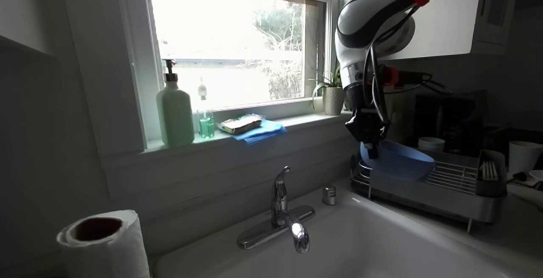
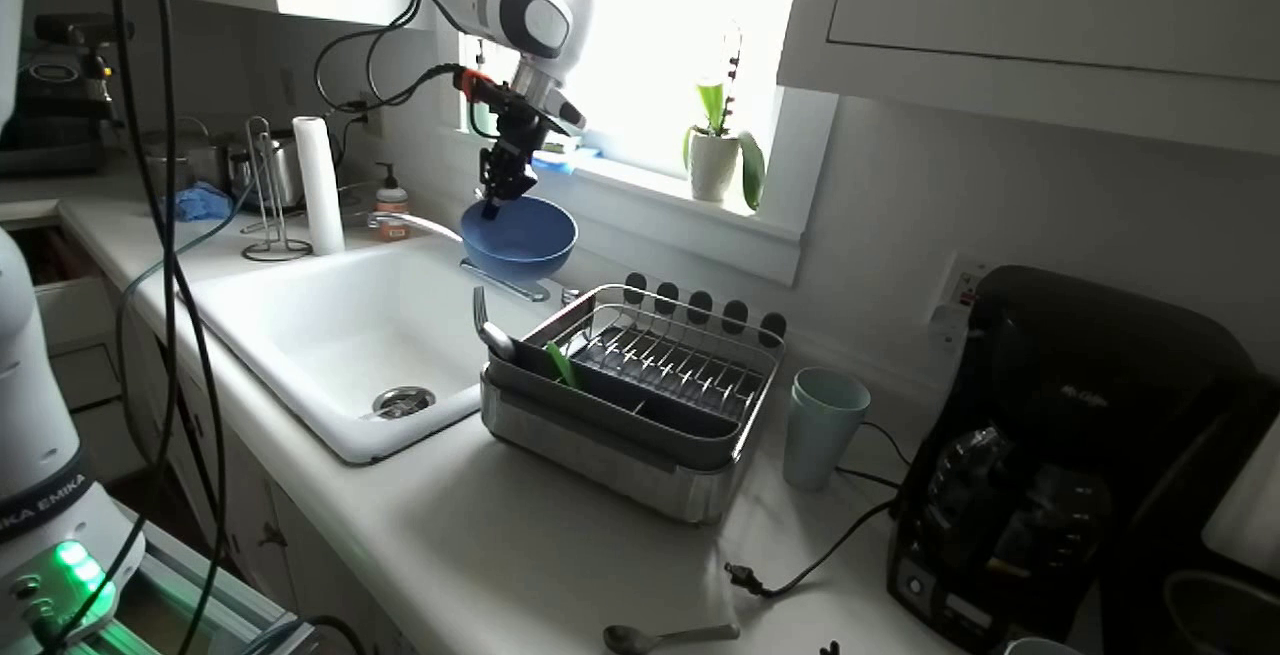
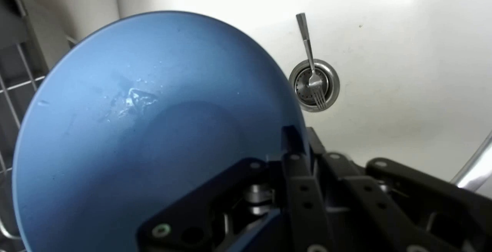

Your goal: Pick up the silver fork and silver spoon together from the blue bowl and put them in the dish rack, pick up the blue bowl from the sink and put it in the dish rack

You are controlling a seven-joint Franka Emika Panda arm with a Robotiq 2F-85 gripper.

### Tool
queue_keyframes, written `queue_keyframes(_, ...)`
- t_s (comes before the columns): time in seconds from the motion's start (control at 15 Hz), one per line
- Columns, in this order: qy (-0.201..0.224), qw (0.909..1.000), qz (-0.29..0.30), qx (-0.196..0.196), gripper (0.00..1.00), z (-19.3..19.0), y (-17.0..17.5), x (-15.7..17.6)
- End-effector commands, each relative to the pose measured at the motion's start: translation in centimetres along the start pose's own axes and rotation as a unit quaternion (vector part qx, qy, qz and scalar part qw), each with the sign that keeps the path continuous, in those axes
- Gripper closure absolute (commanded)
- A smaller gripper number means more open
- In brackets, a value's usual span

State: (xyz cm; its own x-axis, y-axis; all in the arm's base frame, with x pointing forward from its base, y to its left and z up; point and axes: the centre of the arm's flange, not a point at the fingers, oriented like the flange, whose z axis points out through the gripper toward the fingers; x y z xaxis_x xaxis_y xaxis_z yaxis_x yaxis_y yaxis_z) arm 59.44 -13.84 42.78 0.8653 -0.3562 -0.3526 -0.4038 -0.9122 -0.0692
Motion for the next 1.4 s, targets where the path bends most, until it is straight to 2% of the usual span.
queue_keyframes(0.0,0.032,0.9991,-0.020,-0.021,0.99,-2.7,3.7,0.8)
queue_keyframes(0.2,0.056,0.9969,-0.027,-0.048,0.99,-3.8,6.7,1.5)
queue_keyframes(0.47,0.060,0.9943,-0.037,-0.080,0.99,-3.4,9.6,3.0)
queue_keyframes(0.87,0.064,0.9926,-0.063,-0.081,0.99,0.8,11.3,6.9)
queue_keyframes(1.33,0.055,0.9946,-0.052,-0.070,0.99,3.3,12.7,9.9)
